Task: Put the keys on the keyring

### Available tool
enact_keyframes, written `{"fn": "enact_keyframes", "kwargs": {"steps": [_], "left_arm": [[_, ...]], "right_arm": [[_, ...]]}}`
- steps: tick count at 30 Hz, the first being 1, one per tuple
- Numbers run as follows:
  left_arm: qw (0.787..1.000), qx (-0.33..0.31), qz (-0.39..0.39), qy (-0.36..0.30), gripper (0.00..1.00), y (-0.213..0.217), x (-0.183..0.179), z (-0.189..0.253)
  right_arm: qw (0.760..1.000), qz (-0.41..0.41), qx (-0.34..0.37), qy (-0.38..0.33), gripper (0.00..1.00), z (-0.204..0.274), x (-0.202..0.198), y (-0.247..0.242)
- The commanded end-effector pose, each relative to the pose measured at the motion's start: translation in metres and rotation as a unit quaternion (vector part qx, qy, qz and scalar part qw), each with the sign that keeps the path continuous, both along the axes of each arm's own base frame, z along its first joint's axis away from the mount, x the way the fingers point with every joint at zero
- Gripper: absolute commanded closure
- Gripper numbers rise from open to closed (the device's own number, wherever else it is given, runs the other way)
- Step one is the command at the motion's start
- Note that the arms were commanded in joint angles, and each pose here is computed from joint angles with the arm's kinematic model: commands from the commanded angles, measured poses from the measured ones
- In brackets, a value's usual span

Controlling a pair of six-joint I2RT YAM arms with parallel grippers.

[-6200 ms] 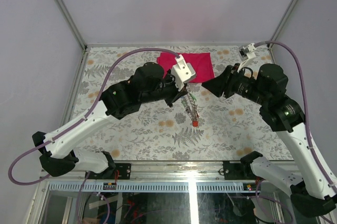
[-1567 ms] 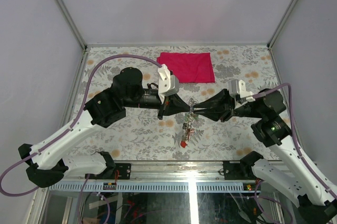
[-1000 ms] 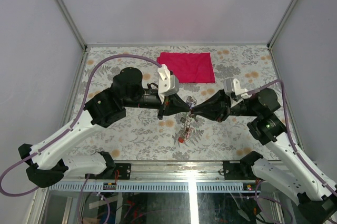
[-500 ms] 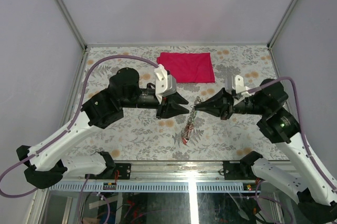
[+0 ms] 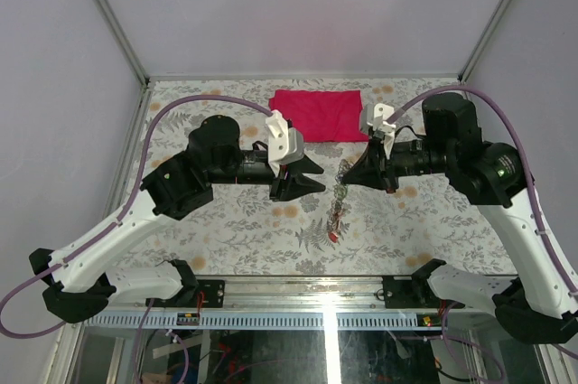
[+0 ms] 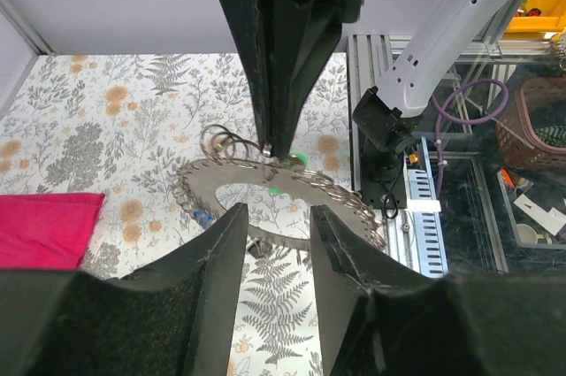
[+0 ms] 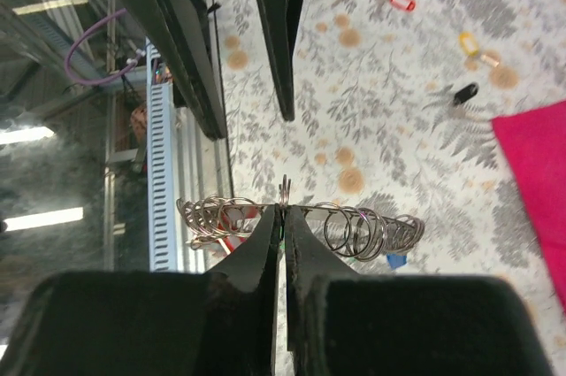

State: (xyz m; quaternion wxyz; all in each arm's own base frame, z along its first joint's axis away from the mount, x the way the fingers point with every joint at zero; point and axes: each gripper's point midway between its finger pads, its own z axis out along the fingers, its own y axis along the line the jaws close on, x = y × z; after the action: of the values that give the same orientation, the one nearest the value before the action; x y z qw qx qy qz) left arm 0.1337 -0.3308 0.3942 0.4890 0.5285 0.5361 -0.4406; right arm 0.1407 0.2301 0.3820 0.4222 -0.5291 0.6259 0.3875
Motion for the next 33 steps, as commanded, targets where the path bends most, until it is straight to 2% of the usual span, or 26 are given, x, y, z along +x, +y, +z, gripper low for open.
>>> {"fn": "enact_keyframes", "kwargs": {"steps": [1, 16, 29, 33], "left_arm": [[0.999, -0.040, -0.011, -0.019, 0.64, -0.004, 0.000, 0.017], [0.997, -0.063, -0.047, -0.001, 0.64, -0.013, -0.010, 0.018], [0.997, -0.040, -0.058, 0.013, 0.66, -0.019, -0.009, 0.005], [0.998, -0.036, -0.059, 0.013, 0.70, -0.020, -0.008, 0.005]], "right_arm": [[1.000, 0.013, -0.009, -0.010, 1.00, 0.013, -0.016, -0.007], [0.998, 0.046, -0.016, -0.040, 1.00, 0.016, -0.019, 0.008], [0.996, 0.069, -0.002, -0.049, 1.00, 0.019, -0.023, 0.017], [0.996, 0.074, 0.000, -0.049, 1.00, 0.019, -0.025, 0.019]]}}
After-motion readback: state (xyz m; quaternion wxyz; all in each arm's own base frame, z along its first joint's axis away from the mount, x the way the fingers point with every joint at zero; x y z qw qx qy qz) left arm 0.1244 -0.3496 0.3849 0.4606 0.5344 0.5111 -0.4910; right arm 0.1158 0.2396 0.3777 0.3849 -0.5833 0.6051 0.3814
